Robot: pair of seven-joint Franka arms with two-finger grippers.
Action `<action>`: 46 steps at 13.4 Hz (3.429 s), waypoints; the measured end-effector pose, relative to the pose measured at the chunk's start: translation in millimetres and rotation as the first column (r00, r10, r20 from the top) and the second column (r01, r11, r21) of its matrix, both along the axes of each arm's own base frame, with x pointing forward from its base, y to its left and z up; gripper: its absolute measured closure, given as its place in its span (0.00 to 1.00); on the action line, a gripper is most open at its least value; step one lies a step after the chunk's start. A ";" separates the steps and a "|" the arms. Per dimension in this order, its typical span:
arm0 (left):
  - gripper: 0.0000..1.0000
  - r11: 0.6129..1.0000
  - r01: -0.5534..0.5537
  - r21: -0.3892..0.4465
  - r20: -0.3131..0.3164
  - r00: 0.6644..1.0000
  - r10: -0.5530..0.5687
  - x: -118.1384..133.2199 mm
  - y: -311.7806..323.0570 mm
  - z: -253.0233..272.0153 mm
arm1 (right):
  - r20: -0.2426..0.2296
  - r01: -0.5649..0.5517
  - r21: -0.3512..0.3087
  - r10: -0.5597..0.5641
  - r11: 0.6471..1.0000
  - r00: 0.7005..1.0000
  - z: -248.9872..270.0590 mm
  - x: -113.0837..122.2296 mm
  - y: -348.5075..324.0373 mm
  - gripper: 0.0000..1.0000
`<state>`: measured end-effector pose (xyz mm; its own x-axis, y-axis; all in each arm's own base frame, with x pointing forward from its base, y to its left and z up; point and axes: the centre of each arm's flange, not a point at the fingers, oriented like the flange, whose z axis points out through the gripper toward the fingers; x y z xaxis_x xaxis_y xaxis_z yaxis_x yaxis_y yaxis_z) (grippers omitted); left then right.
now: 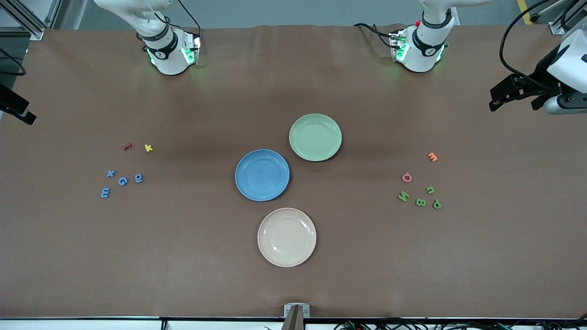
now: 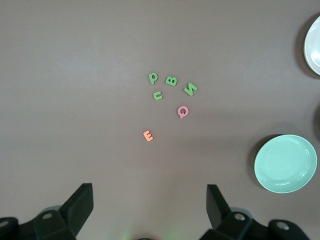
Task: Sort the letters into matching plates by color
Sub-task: 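Reach the left gripper to green letter p while the right gripper reaches blue a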
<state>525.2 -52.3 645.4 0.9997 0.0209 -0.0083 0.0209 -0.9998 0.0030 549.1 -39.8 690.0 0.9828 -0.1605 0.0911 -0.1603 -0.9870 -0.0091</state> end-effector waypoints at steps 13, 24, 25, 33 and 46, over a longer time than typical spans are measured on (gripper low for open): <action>0.00 0.996 -0.023 0.081 -0.032 0.999 0.025 59.7 28.0 -95.0 | -0.016 -0.010 0.004 0.010 1.000 1.000 -8.5 5.7 5.3 0.00; 0.00 0.980 -0.197 0.024 0.074 0.978 0.195 98.5 55.8 -326.9 | -0.225 -0.177 0.043 0.183 0.983 0.957 -218.4 73.1 14.0 0.00; 0.02 0.976 -0.218 0.020 0.070 0.974 0.216 100.1 55.0 -341.2 | -0.217 -0.228 0.048 0.233 0.973 0.948 -241.7 73.3 13.6 0.00; 0.16 0.971 -0.239 0.013 0.010 0.971 0.239 102.5 41.8 -427.6 | -0.093 -0.416 0.005 0.414 0.909 0.905 -382.7 44.8 -12.2 0.00; 0.34 0.972 -0.234 0.003 0.004 0.972 0.234 120.3 35.5 -465.9 | -0.204 -0.389 0.059 0.392 0.919 0.897 -506.5 1.2 -23.3 0.00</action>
<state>645.5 -16.8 179.6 0.9672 0.2540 -0.0038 0.2540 -0.9672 0.0000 550.3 -63.1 183.5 0.9631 0.2405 -0.1207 0.2381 -0.9706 -0.0344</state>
